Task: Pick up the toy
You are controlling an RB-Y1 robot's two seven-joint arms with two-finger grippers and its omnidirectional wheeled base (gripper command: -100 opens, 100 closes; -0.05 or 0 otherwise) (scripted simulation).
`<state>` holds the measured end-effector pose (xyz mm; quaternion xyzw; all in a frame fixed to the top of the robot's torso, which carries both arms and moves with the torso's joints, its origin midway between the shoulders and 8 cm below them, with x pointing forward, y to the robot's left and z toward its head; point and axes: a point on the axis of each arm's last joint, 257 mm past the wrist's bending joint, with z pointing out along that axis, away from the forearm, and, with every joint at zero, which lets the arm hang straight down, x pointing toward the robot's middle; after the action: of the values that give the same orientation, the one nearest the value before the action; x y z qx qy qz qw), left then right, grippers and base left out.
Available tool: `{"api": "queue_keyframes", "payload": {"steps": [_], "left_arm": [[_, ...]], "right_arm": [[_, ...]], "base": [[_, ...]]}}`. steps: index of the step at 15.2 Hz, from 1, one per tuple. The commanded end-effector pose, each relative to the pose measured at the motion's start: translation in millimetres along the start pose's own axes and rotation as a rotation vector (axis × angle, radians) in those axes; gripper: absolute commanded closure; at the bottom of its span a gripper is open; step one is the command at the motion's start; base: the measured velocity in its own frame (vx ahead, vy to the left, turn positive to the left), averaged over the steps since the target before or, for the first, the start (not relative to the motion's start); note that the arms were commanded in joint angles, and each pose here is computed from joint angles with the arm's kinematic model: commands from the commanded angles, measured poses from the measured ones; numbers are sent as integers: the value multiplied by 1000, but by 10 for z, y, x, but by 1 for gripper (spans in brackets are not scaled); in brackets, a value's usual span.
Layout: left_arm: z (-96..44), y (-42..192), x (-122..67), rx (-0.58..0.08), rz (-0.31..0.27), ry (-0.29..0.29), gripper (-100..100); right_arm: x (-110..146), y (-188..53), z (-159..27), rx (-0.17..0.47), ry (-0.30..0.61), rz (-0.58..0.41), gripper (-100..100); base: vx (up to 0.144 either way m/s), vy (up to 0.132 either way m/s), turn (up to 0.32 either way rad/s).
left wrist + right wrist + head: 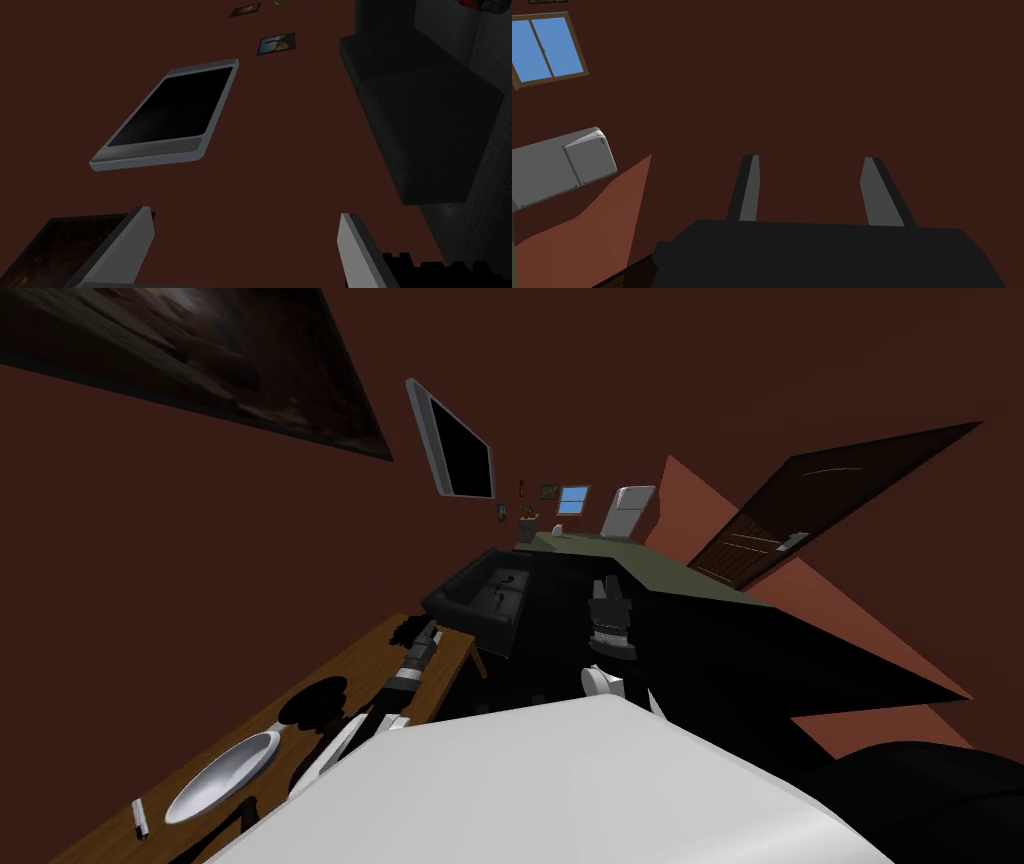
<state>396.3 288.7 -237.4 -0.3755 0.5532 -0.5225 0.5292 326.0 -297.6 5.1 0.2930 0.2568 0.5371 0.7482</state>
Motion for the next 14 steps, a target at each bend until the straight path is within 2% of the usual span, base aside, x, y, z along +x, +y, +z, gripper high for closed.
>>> {"api": "queue_keyframes", "payload": {"steps": [1, 2, 3, 4, 7, 9, 10, 14], "left_arm": [[-42, 220, -53, -52, 28, 14, -100], [-42, 220, -53, -52, 28, 14, -100], [-88, 371, -100, -89, 48, 23, -100], [-88, 371, -100, -89, 48, 23, -100], [-225, 741, -263, -183, 108, 47, -100], [-299, 899, -343, -224, 128, 50, -100], [-299, 899, -343, -224, 128, 50, -100], [-510, 1285, -633, -334, 202, 65, -100]], "right_arm": [[0, 0, 0, 0, 0, 0, 0], [0, 0, 0, 0, 0, 0, 0], [0, 0, 0, 0, 0, 0, 0], [0, 0, 0, 0, 0, 0, 0], [0, 0, 0, 0, 0, 0, 0], [0, 0, 0, 0, 0, 0, 0], [0, 0, 0, 0, 0, 0, 0], [0, 0, 0, 0, 0, 0, 0]], "base": [[-39, 35, -115], [-35, 33, -97], [-37, 35, -132], [-39, 35, -98], [-50, 42, -157], [-55, 48, -120], [-41, 33, -76], [-41, 36, -157]]}}
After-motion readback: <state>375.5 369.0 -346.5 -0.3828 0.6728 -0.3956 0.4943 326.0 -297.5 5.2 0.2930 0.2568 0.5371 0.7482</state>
